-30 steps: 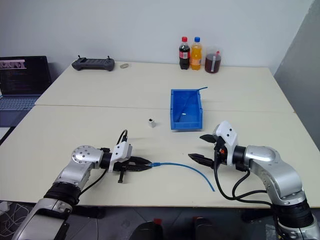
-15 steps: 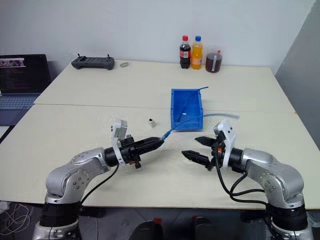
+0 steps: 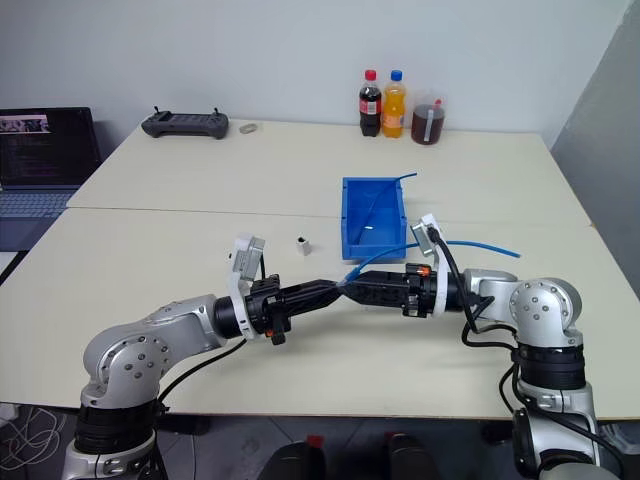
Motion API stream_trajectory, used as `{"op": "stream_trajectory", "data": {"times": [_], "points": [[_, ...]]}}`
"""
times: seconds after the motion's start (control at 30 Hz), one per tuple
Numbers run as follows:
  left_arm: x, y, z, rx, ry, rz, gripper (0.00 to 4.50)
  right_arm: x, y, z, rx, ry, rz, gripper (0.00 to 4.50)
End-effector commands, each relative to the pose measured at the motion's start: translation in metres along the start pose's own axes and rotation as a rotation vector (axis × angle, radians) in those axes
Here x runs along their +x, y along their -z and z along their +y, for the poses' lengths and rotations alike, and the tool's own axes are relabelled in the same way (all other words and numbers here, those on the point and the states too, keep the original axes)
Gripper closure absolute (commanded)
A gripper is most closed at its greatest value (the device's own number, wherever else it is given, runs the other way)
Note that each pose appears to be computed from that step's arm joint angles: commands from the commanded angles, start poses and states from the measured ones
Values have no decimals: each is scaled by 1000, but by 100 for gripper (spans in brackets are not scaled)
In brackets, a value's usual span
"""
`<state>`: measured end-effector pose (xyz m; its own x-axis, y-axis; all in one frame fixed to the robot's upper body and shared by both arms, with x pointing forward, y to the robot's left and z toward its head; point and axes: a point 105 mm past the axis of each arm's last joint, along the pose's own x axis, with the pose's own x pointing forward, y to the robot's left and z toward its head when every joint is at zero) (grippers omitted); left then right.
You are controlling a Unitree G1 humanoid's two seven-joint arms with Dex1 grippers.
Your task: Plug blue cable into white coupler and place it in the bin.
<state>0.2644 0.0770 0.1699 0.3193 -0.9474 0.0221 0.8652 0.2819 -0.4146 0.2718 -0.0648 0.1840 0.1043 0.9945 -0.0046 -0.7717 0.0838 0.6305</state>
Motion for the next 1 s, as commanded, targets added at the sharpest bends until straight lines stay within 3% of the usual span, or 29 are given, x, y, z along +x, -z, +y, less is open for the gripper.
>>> {"op": "stream_trajectory", "data": {"times": [0.03,0.47,1.0], "points": [[3,-8,-13,33,43,-18,428,3,-6,10,-20,-45,-8,0],[3,-4,-14,29,39,-8,428,0,-12,0,-27,-8,-35,0],[6,-6,-14,36,47,-2,428,-5,-9,0,-24,-17,-27,385]]}}
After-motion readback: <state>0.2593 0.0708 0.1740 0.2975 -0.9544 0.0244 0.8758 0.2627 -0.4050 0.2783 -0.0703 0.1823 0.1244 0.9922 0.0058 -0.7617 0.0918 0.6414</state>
